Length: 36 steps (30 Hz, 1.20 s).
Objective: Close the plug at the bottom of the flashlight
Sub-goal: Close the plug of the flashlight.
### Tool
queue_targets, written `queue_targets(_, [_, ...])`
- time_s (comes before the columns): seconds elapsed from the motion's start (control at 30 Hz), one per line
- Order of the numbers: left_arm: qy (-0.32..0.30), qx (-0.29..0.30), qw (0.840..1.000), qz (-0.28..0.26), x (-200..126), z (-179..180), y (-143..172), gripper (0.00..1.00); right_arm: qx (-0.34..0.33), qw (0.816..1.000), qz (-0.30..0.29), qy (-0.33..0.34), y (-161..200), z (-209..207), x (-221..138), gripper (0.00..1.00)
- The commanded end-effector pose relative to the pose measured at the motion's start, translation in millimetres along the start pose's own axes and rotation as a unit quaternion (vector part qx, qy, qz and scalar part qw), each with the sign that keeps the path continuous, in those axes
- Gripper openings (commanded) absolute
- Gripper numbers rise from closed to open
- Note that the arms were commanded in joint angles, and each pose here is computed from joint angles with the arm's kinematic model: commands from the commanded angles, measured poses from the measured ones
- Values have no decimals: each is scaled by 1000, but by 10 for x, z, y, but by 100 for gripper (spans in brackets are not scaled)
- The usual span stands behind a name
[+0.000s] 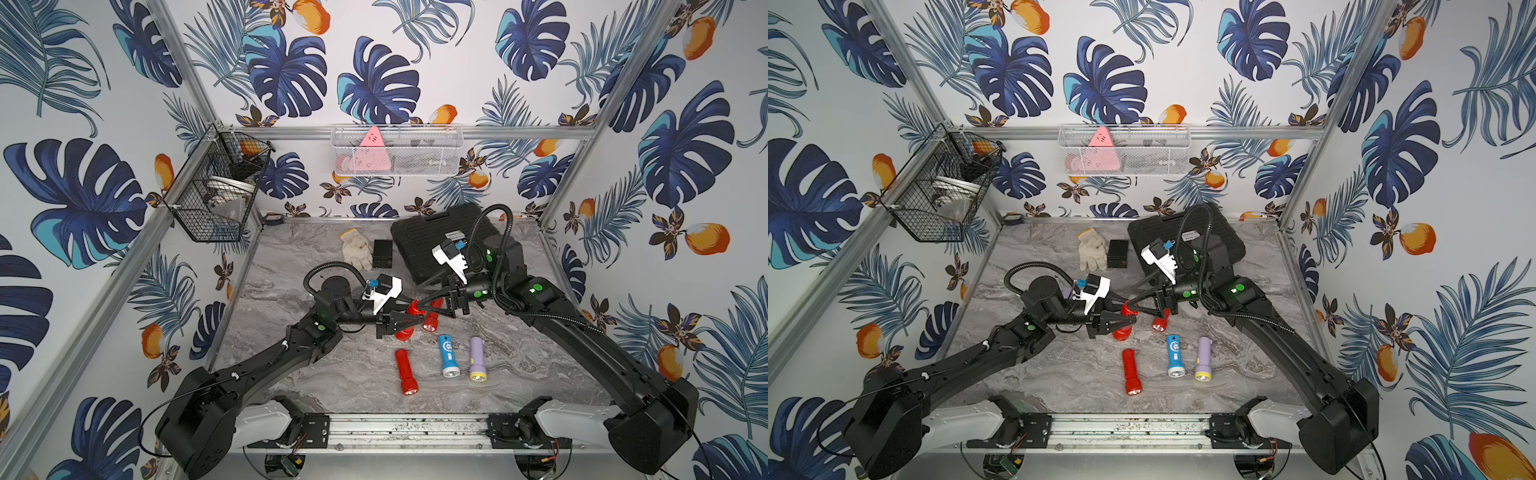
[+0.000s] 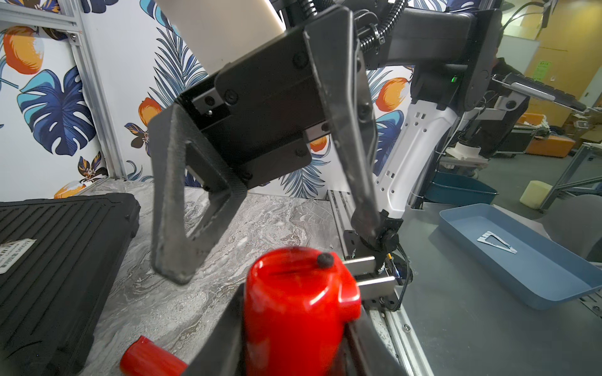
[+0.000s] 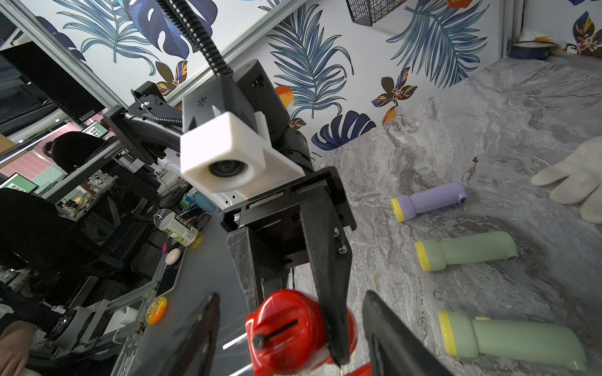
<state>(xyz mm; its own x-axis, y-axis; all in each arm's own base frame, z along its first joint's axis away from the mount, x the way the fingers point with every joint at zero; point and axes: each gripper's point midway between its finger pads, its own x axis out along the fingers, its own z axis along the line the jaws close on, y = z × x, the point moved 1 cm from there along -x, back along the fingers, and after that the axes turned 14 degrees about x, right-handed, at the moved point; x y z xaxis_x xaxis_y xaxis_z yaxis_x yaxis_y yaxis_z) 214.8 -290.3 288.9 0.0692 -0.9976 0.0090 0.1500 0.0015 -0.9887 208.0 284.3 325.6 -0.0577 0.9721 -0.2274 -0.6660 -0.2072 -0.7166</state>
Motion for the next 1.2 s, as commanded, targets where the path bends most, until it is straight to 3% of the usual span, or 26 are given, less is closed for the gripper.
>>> queue_targets(0.0, [5, 20, 1000, -17, -6, -5, -107, 0, 8, 1000, 13, 0, 125, -43, 26, 70])
queue_targets(0.2, [4, 20, 1000, -19, -10, -8, -148, 0, 16, 1000, 21, 6, 171, -95, 59, 68])
queue_targets(0.43, [7, 19, 1000, -21, -21, -21, -172, 0, 12, 1000, 19, 6, 173, -78, 55, 58])
queue_targets(0.83, [37, 11, 999, -20, -32, -128, -142, 0, -5, 1000, 9, 0, 117, 22, 13, 63])
queue_targets(1.17, [35, 18, 999, -27, -49, -139, -228, 0, 14, 1000, 22, 0, 178, -57, 61, 54])
